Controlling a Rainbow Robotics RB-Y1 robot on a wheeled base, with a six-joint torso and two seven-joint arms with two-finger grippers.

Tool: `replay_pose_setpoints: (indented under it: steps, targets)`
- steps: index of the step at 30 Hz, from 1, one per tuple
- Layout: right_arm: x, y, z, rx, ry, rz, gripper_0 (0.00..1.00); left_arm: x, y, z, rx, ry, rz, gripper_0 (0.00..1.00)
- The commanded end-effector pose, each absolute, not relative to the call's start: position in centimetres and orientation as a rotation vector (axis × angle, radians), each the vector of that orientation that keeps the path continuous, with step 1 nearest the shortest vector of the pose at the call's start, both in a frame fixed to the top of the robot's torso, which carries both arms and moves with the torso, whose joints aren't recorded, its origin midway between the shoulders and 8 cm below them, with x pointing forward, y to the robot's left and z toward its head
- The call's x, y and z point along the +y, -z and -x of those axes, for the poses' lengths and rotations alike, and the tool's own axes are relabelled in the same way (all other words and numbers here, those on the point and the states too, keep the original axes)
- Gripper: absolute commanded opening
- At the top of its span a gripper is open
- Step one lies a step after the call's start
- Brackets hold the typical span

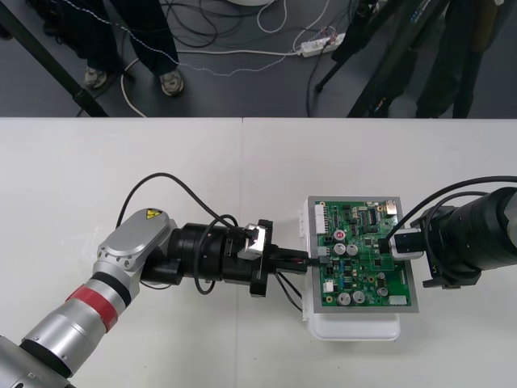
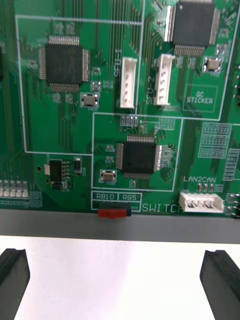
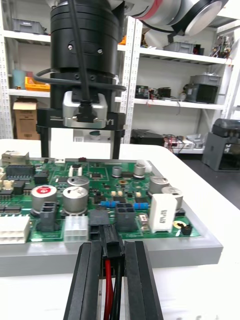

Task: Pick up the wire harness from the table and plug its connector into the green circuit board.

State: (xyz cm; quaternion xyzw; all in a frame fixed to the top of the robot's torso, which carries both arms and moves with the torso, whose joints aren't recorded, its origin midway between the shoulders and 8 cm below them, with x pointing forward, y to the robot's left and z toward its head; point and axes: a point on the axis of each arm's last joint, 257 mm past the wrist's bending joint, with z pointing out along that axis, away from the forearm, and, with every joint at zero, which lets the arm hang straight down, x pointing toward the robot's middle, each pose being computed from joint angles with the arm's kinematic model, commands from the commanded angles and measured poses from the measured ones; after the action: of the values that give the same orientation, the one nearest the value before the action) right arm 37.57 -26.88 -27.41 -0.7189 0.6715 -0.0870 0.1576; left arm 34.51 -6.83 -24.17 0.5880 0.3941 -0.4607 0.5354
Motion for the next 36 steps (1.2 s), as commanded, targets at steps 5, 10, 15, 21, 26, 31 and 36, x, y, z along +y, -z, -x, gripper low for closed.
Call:
replay_pose_setpoints:
  steps: [5,10,15,21,26,31,36]
  targets:
    - [-24.53,27.38,-36.75,1.909,0.192,2.033,1.0,-7.65,23.24,-35.64,0.888,1.01,-1.35,0.0]
    - [-24.34,27.44,-36.57,1.91,0.183,2.036,1.0,-7.67,23.2,-35.63,0.883,1.006,-1.352,0.0]
    - [-24.33,27.48,-36.39,1.913,0.176,2.038,1.0,-7.76,23.15,-35.57,0.88,1.007,-1.351,0.0]
    - [-24.35,27.51,-36.23,1.916,0.175,2.045,1.0,-8.1,22.94,-35.45,0.875,1.014,-1.342,0.0]
    - [-24.35,27.55,-36.14,1.916,0.173,2.047,1.0,-8.42,22.76,-35.32,0.868,1.017,-1.338,0.0]
    - [-24.34,27.51,-36.16,1.916,0.172,2.046,1.0,-8.55,22.66,-35.28,0.856,1.01,-1.338,0.0]
    - [-24.3,27.56,-36.09,1.916,0.169,2.047,1.0,-8.55,22.73,-35.26,0.843,0.995,-1.347,0.0]
